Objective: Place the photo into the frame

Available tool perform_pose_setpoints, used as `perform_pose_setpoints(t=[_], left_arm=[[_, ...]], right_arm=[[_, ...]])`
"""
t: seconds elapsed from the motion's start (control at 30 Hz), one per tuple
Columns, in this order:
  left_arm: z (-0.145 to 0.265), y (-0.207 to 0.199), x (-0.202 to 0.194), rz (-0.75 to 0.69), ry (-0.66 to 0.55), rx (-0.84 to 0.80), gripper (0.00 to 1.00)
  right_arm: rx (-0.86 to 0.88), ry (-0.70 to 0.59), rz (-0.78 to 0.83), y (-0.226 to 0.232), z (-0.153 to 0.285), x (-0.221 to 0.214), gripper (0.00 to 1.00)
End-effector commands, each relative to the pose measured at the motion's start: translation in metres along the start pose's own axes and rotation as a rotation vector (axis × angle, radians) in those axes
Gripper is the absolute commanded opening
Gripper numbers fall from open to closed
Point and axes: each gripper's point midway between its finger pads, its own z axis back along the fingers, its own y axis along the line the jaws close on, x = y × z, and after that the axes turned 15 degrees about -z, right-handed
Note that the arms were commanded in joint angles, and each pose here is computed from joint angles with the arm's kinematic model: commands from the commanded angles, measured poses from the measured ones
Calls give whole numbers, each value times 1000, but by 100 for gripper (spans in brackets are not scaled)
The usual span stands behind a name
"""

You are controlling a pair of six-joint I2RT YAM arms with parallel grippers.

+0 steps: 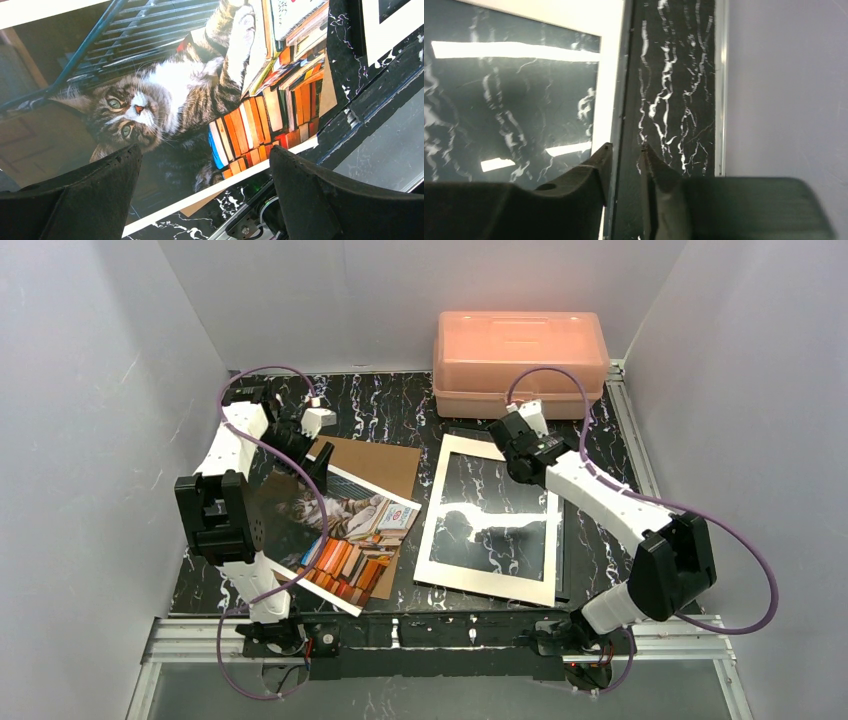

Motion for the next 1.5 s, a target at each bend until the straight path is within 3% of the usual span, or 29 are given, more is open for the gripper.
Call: perform_pose_setpoints(t=[0.0,0.2,0.33,0.5,0.7,0.9,1.07,1.2,1.33,1.47], left_arm=[[8,-13,2,-24,-13,2,98],[7,-13,2,-12,-7,5,98],[10,-12,0,4,7,25,98],[12,-13,1,24,4,36,98],[14,-12,1,28,7,51,98],[16,-11,4,41,2,59,98],[16,-18,6,64,-9,28,98],[15,-46,11,34,-16,-55,98],[-7,-99,13,-146,13,-132,98],[-35,-138,5,-376,23,-143,98]], right_arm=[[208,-19,26,50,27,-6,43],[696,-30,282,149,124,-82,71],[917,17,451,183,162,-141,88],[998,55,641,200,172,-193,98],[990,42,738,206,167,-213,99],[845,-76,782,208,159,-215,94],[736,-116,552,203,178,-185,97],[769,38,202,184,199,-181,99],[770,197,-125,149,191,-191,99],[704,194,-478,93,165,-155,99]])
